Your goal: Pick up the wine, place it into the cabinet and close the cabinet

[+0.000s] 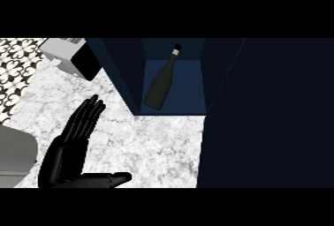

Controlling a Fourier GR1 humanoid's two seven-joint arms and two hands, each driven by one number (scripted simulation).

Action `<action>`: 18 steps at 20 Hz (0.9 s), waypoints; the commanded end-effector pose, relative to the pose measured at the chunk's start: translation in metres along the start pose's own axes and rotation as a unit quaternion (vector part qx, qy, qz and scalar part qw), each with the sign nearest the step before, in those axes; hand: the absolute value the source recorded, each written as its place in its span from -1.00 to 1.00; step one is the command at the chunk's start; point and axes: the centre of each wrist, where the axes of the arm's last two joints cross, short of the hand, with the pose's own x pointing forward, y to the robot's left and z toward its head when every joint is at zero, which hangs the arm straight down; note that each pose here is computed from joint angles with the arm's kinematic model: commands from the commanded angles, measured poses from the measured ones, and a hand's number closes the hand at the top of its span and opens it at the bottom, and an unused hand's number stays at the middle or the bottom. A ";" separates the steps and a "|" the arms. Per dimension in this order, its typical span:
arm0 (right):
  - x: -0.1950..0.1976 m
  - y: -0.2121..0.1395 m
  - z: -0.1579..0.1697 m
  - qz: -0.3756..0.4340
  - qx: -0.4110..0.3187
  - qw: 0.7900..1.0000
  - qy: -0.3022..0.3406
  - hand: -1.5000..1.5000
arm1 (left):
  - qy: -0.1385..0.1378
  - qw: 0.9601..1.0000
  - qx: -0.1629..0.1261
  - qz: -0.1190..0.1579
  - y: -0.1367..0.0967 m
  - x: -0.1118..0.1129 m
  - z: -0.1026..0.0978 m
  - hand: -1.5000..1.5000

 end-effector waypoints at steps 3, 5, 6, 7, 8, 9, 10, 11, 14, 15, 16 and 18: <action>0.029 0.004 0.015 0.062 0.077 0.995 0.001 1.00 | 0.008 0.999 -0.031 0.021 0.029 -0.001 0.020 1.00; 0.037 -0.004 0.011 0.065 0.056 0.996 -0.007 1.00 | 0.002 0.999 -0.034 0.014 0.047 0.008 0.012 1.00; 0.034 0.002 0.021 0.034 0.051 0.998 -0.002 1.00 | -0.001 0.999 -0.033 0.018 0.049 0.010 0.031 1.00; 0.046 0.006 0.018 0.036 0.045 0.998 -0.014 1.00 | -0.004 0.999 -0.027 0.017 0.052 0.009 0.019 1.00; 0.039 -0.001 0.021 0.034 0.062 0.997 -0.023 1.00 | -0.006 0.999 -0.029 0.012 0.055 0.007 0.014 1.00; 0.036 0.005 0.013 0.029 0.069 0.997 -0.024 1.00 | 0.002 0.999 -0.027 0.021 0.062 0.010 0.019 1.00; 0.033 0.007 0.012 0.029 0.073 0.997 -0.029 1.00 | 0.002 0.999 -0.035 0.018 0.069 0.005 0.032 1.00; 0.040 0.012 0.016 0.036 0.073 0.996 -0.037 1.00 | -0.004 0.999 -0.029 0.013 0.071 0.014 0.026 1.00; 0.017 0.009 -0.011 -0.027 0.100 0.994 -0.029 1.00 | -0.007 0.999 -0.045 0.020 0.088 0.022 0.029 1.00; 0.024 0.013 -0.001 -0.038 0.111 0.993 -0.035 1.00 | -0.004 0.999 -0.041 0.015 0.080 0.022 0.031 1.00; 0.017 0.011 -0.006 -0.039 0.123 0.991 -0.026 1.00 | -0.005 0.999 -0.041 0.011 0.093 0.018 0.020 1.00; 0.028 0.019 -0.022 -0.038 0.146 0.988 -0.031 1.00 | -0.004 0.999 -0.040 0.013 0.086 0.021 0.028 1.00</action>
